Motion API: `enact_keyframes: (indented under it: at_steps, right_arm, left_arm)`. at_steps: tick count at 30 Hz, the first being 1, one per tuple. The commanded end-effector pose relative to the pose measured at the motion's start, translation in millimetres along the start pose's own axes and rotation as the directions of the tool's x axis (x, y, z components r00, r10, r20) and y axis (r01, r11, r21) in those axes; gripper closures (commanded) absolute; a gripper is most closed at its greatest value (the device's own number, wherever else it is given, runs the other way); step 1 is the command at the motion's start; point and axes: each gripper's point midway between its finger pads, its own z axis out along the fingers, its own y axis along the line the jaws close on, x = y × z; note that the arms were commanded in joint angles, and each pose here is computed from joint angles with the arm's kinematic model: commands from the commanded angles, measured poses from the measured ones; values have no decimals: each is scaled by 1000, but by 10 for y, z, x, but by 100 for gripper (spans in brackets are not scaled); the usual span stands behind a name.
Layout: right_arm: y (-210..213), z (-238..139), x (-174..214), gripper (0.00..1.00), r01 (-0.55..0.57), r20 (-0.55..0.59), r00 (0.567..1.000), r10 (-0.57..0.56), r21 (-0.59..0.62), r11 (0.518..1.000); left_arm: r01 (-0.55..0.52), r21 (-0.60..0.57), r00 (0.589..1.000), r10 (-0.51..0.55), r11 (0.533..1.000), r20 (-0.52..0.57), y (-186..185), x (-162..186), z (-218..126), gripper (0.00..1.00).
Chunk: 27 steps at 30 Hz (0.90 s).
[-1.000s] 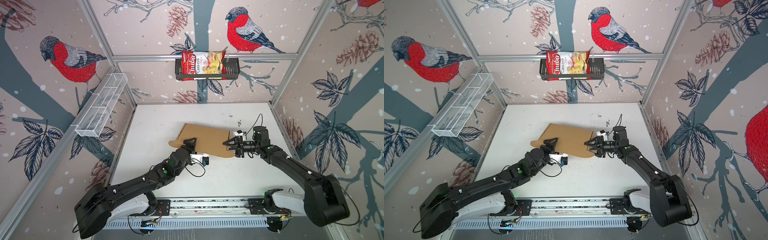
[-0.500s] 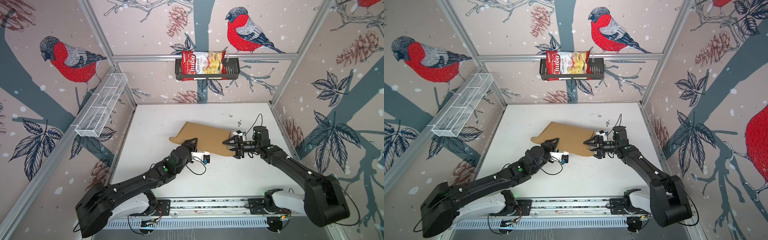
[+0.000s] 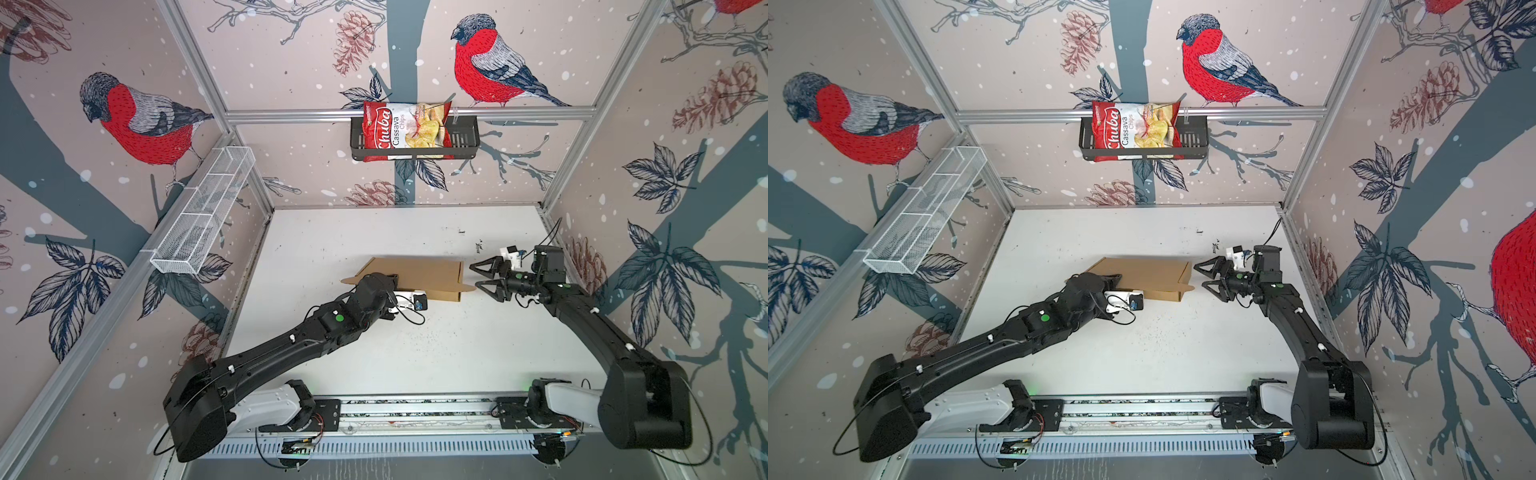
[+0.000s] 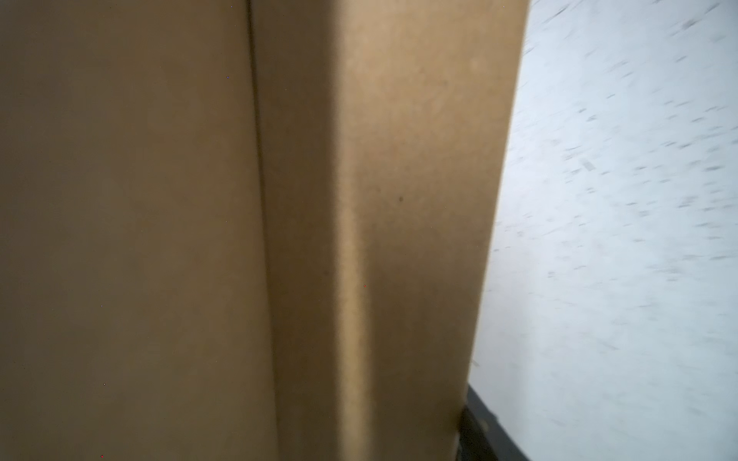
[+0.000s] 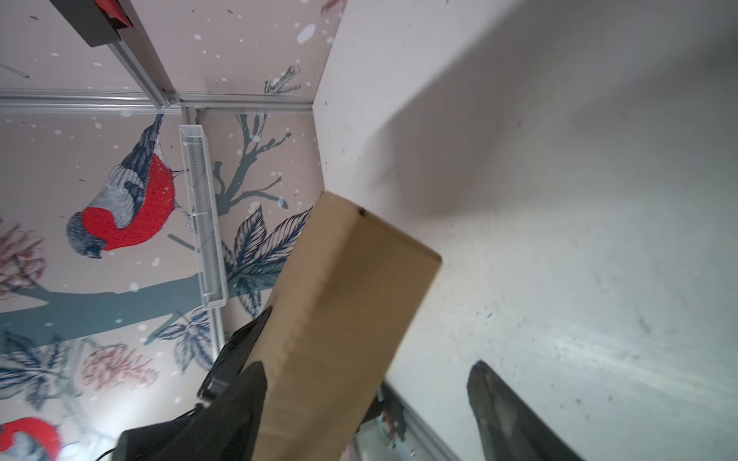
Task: Fold the paper box
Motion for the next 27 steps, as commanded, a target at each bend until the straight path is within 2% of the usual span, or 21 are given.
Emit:
enact_keyframes:
  at_steps: [1, 2, 4, 6, 7, 12, 16, 24, 27]
  right_arm:
    - [16, -118, -190, 24, 319, 100, 935, -339, 173, 932]
    - [112, -151, -201, 24, 402, 123, 894, -430, 201, 893]
    - [287, -173, -163, 24, 577, 141, 766, -627, 279, 768]
    - [376, -176, -102, 22, 669, 135, 664, -735, 332, 665]
    - [398, -181, -89, 21, 689, 135, 637, -759, 341, 640]
    - [550, -96, 156, 21, 774, 141, 586, -798, 195, 603]
    - [575, -59, 243, 19, 804, 149, 543, -827, 191, 563]
    - [387, 56, 260, 17, 732, 156, 638, -754, 180, 657]
    - [453, 65, 179, 18, 760, 177, 594, -784, 196, 620]
  left_arm:
    - [83, 196, 995, -71, 977, -71, -347, 148, 32, 44]
    - [94, 212, 993, -78, 973, -83, -360, 169, 59, 44]
    - [112, 269, 991, -88, 957, -97, -416, 195, 110, 41]
    - [116, 304, 990, -85, 946, -115, -409, 215, 161, 41]
    - [123, 316, 989, -89, 941, -119, -382, 195, 176, 41]
    - [104, 377, 991, -64, 920, -117, -306, 133, 206, 39]
    - [105, 365, 991, -67, 925, -116, -170, 185, 336, 39]
    - [127, 379, 991, -98, 917, -95, -9, 331, 612, 39]
    - [135, 422, 990, -101, 897, -102, 11, 347, 695, 39]
